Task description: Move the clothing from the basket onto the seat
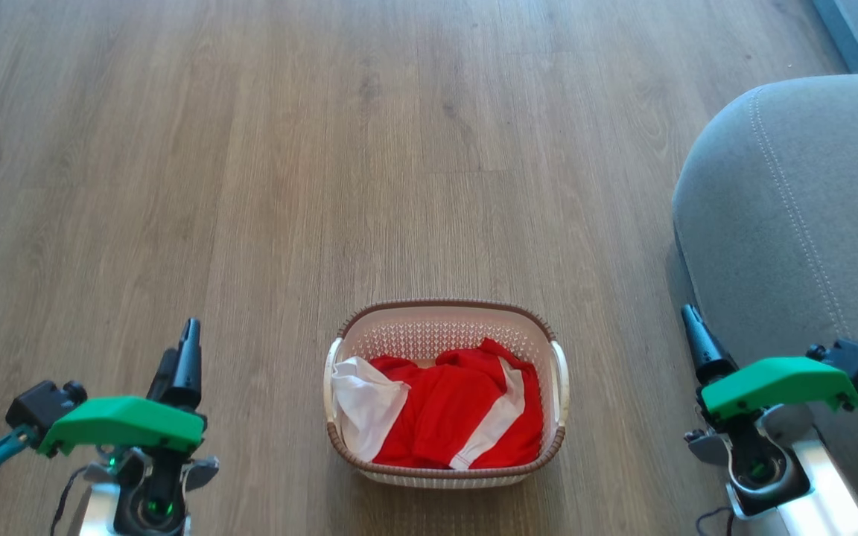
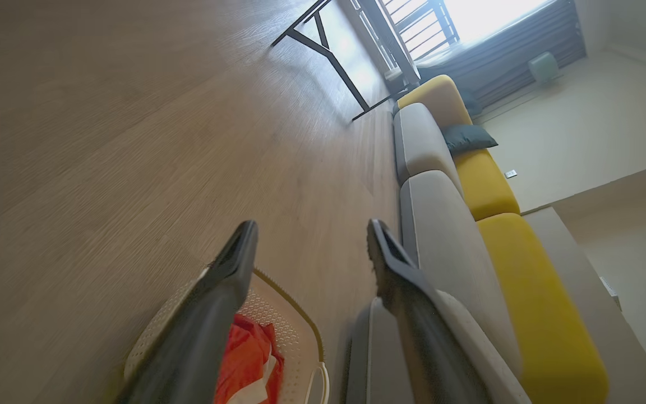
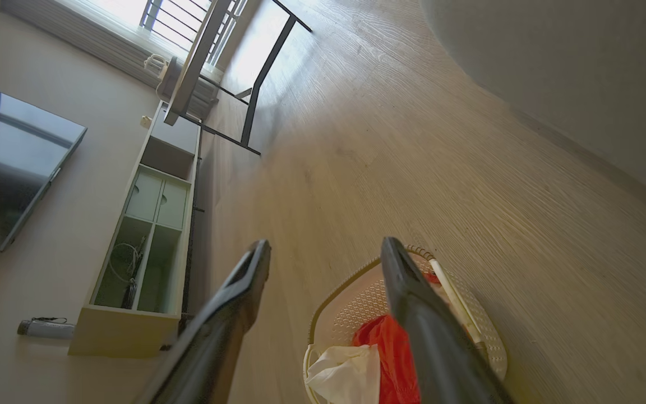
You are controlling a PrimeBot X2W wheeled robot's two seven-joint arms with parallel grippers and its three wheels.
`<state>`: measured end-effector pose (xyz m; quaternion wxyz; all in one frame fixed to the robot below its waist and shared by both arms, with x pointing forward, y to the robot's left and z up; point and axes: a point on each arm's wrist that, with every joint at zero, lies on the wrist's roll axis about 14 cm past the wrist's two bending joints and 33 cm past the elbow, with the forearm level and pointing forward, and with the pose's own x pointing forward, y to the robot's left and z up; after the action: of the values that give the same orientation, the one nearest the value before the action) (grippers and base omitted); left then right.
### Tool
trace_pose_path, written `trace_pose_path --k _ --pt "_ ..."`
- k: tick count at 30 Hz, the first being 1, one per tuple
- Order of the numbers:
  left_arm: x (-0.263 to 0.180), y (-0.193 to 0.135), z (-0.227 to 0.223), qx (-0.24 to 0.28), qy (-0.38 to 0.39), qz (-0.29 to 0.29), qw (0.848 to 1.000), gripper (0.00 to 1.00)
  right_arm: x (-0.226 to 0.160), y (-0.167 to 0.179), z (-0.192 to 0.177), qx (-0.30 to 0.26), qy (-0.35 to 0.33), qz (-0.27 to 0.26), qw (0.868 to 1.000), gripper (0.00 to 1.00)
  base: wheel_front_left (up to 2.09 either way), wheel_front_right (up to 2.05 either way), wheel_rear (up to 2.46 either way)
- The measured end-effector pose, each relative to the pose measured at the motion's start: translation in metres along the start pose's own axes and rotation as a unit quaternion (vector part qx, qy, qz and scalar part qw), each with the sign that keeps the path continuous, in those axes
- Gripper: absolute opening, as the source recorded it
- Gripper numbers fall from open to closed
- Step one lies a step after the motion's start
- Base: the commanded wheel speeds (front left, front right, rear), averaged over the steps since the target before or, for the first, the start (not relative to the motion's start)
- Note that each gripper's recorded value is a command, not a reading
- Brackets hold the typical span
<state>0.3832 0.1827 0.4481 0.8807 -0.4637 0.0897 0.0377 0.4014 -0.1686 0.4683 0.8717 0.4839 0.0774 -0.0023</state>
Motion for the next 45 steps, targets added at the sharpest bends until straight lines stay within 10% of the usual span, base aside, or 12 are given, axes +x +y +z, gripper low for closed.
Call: trace_pose_path --k 45 --pt "0.025 -0.033 0.014 0.309 -0.033 -0.053 0.949 1.00 0.035 0.056 0.003 -0.302 -0.009 0.095 0.949 1.00 0.00 0.00 0.00"
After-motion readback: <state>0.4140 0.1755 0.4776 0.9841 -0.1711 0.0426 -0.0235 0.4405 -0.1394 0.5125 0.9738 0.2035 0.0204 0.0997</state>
